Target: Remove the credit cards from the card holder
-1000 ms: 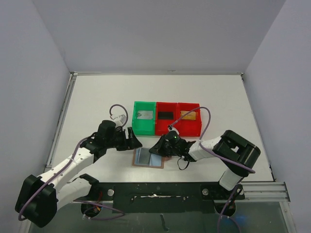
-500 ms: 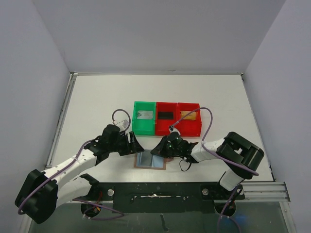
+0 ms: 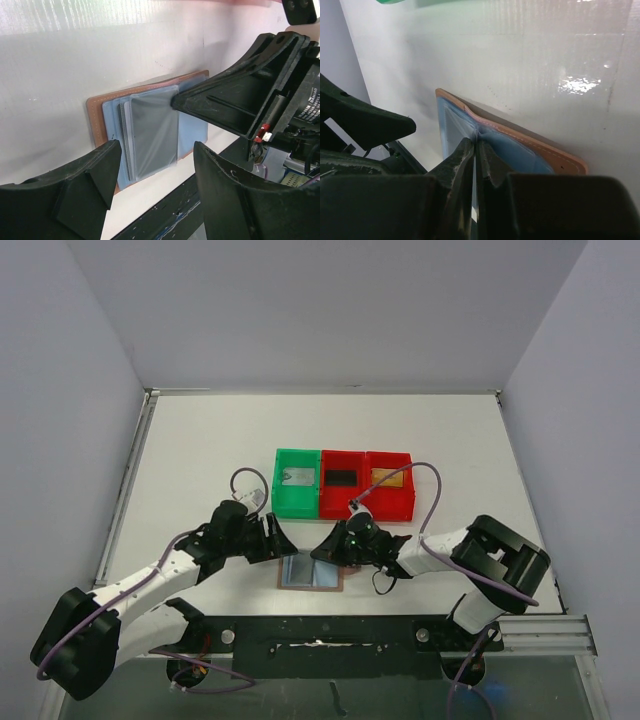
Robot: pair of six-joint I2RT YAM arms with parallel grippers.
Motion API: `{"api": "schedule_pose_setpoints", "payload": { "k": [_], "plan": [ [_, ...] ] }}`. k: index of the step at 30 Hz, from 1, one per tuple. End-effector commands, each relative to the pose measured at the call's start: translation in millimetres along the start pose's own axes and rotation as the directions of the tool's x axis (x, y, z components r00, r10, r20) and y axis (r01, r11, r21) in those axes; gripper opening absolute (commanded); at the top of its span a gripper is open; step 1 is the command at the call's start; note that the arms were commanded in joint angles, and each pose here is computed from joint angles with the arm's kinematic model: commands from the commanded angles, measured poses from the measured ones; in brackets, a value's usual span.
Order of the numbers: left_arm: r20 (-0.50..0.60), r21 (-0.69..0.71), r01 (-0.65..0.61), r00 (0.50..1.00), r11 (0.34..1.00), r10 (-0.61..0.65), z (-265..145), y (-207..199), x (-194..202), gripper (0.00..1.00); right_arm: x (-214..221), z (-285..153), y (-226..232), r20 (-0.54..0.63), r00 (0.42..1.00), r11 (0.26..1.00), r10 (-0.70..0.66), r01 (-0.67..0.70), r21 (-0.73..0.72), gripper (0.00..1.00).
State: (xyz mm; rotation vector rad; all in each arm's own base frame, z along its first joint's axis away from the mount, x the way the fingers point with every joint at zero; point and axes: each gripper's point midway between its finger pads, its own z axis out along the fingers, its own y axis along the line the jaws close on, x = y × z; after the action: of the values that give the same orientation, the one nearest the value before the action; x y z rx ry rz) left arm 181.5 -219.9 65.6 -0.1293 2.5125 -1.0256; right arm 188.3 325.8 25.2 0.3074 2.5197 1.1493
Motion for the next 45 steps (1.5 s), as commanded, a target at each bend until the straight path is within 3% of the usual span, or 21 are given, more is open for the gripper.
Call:
{"api": "schedule_pose_setpoints", "payload": {
  "k": [1,13,15,18,20,30,37,45],
  "plan": [
    [0.031,0.065,-0.032,0.999,0.997,0.030,1.3,-15.1,-6.7,0.58,-10.4,-8.6,19.7,0.039,0.999,0.998,-0.032,0.034,-0.059,0.00],
    [0.010,0.070,-0.020,1.000,0.997,0.020,5.3,-11.5,0.8,0.58,-9.7,-9.4,16.3,0.037,0.999,0.998,-0.036,0.037,-0.043,0.00],
    [0.019,0.064,-0.023,1.000,0.998,0.022,4.0,-12.2,-1.6,0.58,-11.4,-7.7,6.4,0.039,0.999,0.998,-0.038,0.036,0.043,0.08],
    [0.061,0.027,-0.027,0.998,0.999,0.025,-1.0,-9.8,-10.1,0.58,-11.1,-8.9,-4.2,0.034,0.997,0.985,-0.072,0.066,0.161,0.29],
    [0.119,-0.003,-0.031,0.992,1.000,0.032,-7.7,-9.5,-21.5,0.58,-10.1,-11.2,-7.0,0.021,0.996,0.976,-0.087,0.081,0.202,0.34],
    [0.290,-0.108,-0.016,0.956,0.994,0.047,-37.8,-2.2,-50.7,0.59,-13.5,-23.8,7.4,0.028,0.975,0.912,-0.219,0.195,0.360,0.37],
    [0.390,-0.149,0.014,0.920,0.989,0.045,-58.6,1.5,-65.8,0.59,-11.1,-20.0,21.9,0.022,0.964,0.888,-0.265,0.235,0.396,0.34],
    [0.436,-0.161,0.033,0.899,0.986,0.041,-68.6,4.1,-71.1,0.59,-2.3,-14.3,22.5,-0.025,0.960,0.847,-0.280,0.260,0.464,0.40]
  ]
}}
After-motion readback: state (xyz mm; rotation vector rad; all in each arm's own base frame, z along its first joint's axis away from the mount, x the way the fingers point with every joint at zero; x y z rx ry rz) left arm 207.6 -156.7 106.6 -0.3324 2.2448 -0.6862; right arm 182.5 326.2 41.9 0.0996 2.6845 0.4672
